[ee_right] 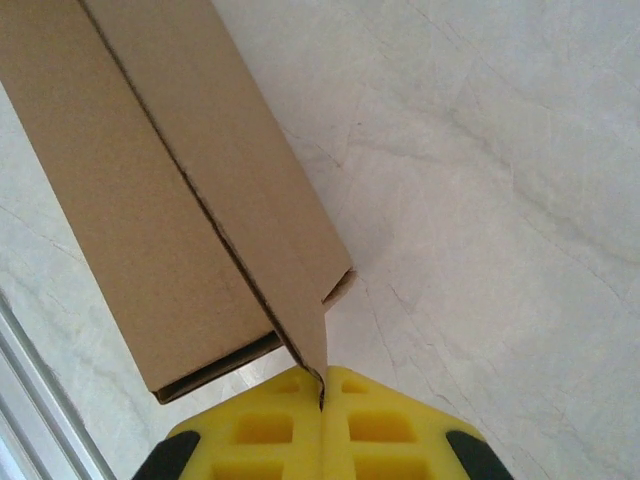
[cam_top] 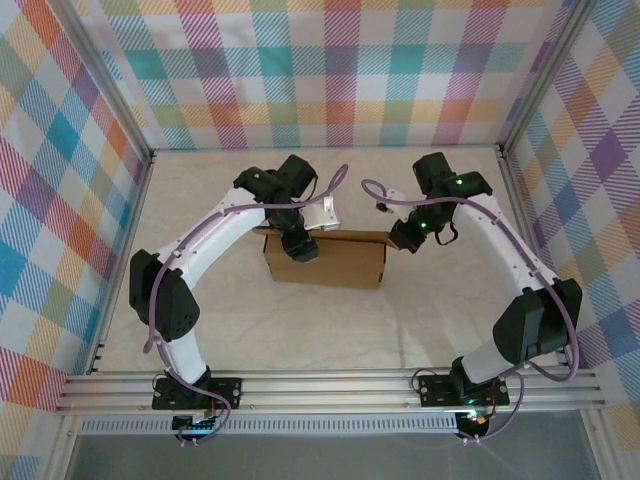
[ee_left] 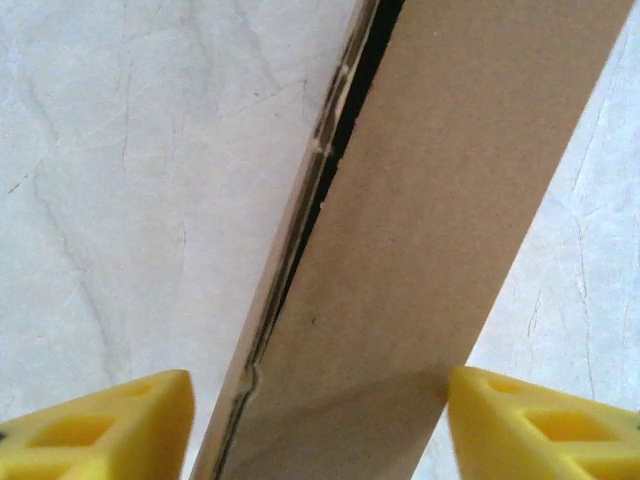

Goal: Fold the paper box

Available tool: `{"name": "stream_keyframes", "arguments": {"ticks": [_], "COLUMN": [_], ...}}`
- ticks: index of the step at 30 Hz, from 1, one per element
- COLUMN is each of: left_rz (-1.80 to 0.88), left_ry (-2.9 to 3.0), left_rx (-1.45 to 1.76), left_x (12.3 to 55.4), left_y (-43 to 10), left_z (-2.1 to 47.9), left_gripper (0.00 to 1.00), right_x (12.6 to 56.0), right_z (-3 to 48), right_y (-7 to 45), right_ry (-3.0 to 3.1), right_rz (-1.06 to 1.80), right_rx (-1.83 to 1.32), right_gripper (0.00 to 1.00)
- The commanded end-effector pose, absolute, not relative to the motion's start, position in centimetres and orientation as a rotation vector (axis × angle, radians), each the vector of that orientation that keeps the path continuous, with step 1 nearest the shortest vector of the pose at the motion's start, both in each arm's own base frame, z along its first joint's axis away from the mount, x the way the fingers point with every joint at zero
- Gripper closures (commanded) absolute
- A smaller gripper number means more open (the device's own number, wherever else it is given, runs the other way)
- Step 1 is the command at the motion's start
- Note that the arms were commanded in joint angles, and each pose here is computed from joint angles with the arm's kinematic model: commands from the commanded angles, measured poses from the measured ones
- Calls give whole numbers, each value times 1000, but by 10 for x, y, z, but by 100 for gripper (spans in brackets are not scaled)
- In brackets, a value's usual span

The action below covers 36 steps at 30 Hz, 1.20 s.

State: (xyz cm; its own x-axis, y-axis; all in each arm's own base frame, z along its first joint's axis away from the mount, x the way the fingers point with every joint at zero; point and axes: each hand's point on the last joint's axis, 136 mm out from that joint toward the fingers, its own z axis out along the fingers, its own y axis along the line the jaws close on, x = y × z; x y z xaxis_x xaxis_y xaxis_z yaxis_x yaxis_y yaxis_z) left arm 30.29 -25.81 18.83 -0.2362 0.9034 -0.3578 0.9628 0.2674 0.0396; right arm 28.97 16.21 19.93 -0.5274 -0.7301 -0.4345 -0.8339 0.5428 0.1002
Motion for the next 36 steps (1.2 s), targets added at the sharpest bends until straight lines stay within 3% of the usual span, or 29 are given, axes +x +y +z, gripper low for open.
{"name": "stream_keyframes", "arguments": {"ticks": [1,10,14,23,36], "left_rz": [-268,-277,-286,-266,-208], "left_ry": [2228,2284,2298,2318,2391], "left_rx": [1713,1692,1696,1704,1623], "left_x": [300,297,297,303,330], "left_y": [-256,-256,-256,-258,-257], "left_z": [190,170,164,153,144], "left_gripper": [38,36,42,44,45], "right_x": [280,284,283,292,318], "right_z": [204,212,211,214,214], "right_y": [163,170,168,168,171], "right_ry": [2426,2476,2513,2606,2900], "right_rz": [429,481,477,480,490], "right_rx": [-1305,-1142,-1092,-946,-457], "right_gripper": [100,100,100,100,100]}}
